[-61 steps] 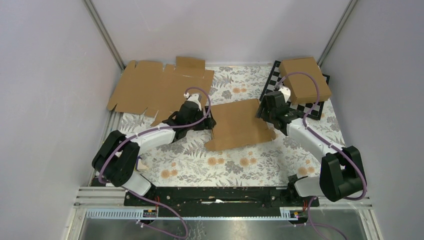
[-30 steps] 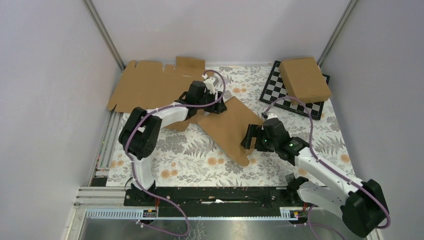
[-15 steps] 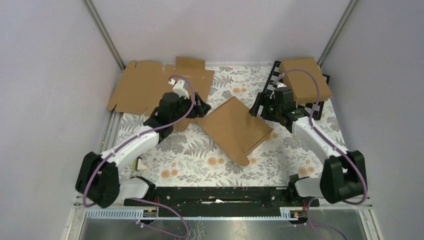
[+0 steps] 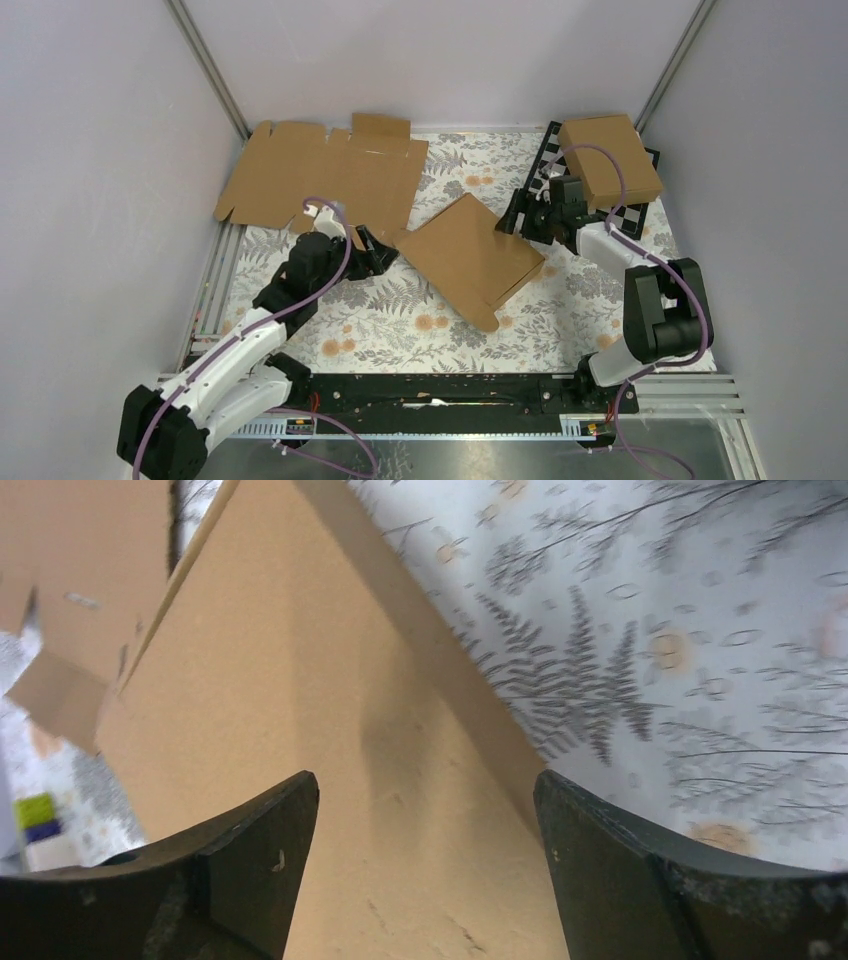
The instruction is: Fold the paper box
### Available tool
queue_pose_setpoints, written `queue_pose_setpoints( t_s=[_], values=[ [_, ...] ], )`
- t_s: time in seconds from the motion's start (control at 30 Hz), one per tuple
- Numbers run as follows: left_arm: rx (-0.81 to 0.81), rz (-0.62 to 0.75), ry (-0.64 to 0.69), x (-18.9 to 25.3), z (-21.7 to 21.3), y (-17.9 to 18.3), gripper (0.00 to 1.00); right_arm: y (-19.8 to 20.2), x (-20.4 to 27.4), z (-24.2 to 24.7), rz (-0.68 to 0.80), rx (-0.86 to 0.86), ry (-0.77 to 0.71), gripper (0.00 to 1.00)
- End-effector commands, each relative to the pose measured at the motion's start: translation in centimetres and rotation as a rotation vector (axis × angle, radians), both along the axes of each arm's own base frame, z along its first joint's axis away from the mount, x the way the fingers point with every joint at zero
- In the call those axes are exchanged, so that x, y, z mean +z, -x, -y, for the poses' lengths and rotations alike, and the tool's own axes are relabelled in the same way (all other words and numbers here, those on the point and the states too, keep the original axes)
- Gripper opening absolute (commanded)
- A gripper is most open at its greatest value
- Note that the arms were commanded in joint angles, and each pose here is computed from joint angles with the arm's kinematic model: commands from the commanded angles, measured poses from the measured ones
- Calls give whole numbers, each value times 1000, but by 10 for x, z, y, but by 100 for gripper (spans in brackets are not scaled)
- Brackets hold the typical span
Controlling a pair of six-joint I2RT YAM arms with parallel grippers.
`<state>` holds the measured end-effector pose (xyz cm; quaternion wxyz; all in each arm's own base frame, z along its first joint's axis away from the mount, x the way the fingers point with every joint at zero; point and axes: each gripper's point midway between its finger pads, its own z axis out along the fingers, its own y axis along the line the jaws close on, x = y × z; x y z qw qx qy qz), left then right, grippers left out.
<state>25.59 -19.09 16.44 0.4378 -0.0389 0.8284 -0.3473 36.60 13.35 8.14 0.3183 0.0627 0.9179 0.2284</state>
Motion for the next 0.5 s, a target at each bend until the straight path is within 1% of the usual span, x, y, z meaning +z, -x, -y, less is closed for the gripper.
queue_pose_setpoints(
  t_s=[0.0, 0.13, 0.23, 0.33, 0.47],
  values=[
    [119, -14, 37, 6, -16, -3, 76, 16, 2, -39, -8, 144, -211, 81],
    [148, -51, 54, -3, -18, -4, 75, 41, 6, -57, -60, 210, -336, 73],
    [148, -76, 40, -10, -18, -4, 75, 64, 9, -63, -66, 232, -379, 72],
    [136, -98, 40, -15, -18, 2, 75, 79, 13, -59, -36, 240, -360, 73],
    [121, -102, 59, -25, -19, 12, 75, 70, 13, -39, 23, 156, -246, 75]
  ],
)
